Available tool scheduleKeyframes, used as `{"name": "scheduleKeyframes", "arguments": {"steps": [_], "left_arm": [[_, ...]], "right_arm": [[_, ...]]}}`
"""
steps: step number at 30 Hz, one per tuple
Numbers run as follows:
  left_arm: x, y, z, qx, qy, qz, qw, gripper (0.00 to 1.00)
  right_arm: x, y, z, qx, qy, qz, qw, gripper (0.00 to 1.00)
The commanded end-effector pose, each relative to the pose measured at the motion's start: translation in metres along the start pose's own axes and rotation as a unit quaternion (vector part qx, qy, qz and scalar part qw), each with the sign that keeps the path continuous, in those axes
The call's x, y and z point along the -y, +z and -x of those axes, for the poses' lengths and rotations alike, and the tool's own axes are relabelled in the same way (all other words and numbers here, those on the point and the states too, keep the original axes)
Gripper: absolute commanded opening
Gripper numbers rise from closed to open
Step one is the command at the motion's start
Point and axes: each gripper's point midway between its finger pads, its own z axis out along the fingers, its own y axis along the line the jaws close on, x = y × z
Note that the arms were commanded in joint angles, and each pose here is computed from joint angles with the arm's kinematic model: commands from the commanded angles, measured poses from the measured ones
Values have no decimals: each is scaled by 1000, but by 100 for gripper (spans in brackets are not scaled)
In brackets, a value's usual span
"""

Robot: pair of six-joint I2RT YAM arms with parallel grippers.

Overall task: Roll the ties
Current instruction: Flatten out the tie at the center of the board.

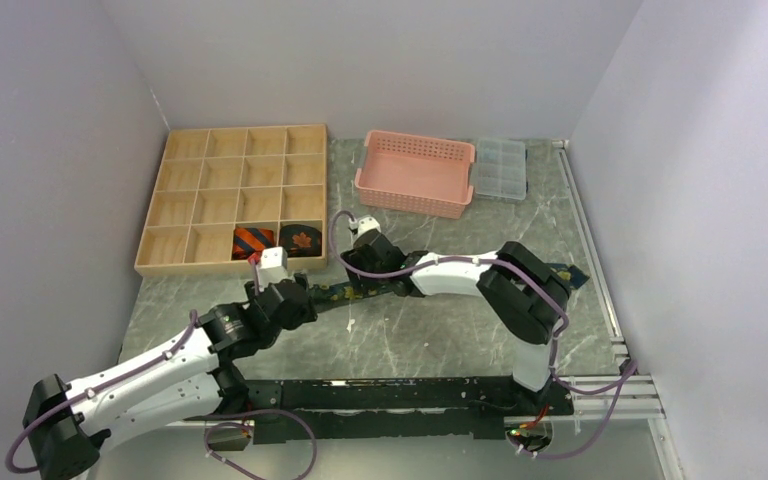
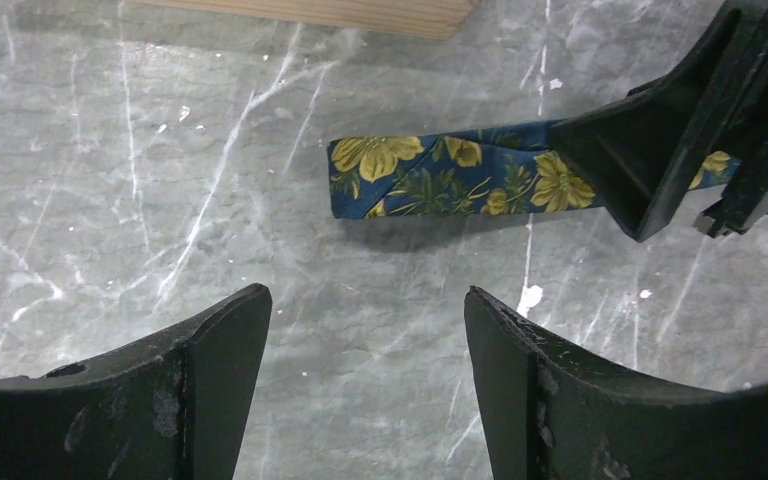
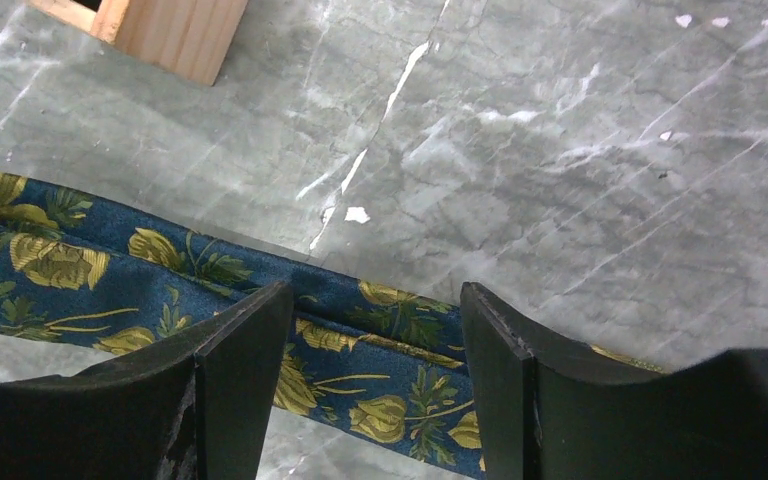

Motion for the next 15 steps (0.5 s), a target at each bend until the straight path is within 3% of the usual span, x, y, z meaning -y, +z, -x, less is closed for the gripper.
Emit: {"name": "scheduleKeyframes", "arguments": {"steps": [1, 4, 7, 15], "left_arm": [[17, -2, 9, 15, -11, -43, 999, 77], [28, -3, 16, 27, -11, -67, 997, 77], [43, 0, 20, 30, 8, -92, 995, 76], [82, 28, 14, -13, 12, -152, 988, 70]], "right_arm": [[5, -14, 28, 16, 58, -17, 998, 68], [11, -36, 75, 71, 94, -13, 993, 69], [7, -60, 92, 100, 86, 6, 991, 68], [12, -80, 27, 74, 123, 48, 989, 60]]}}
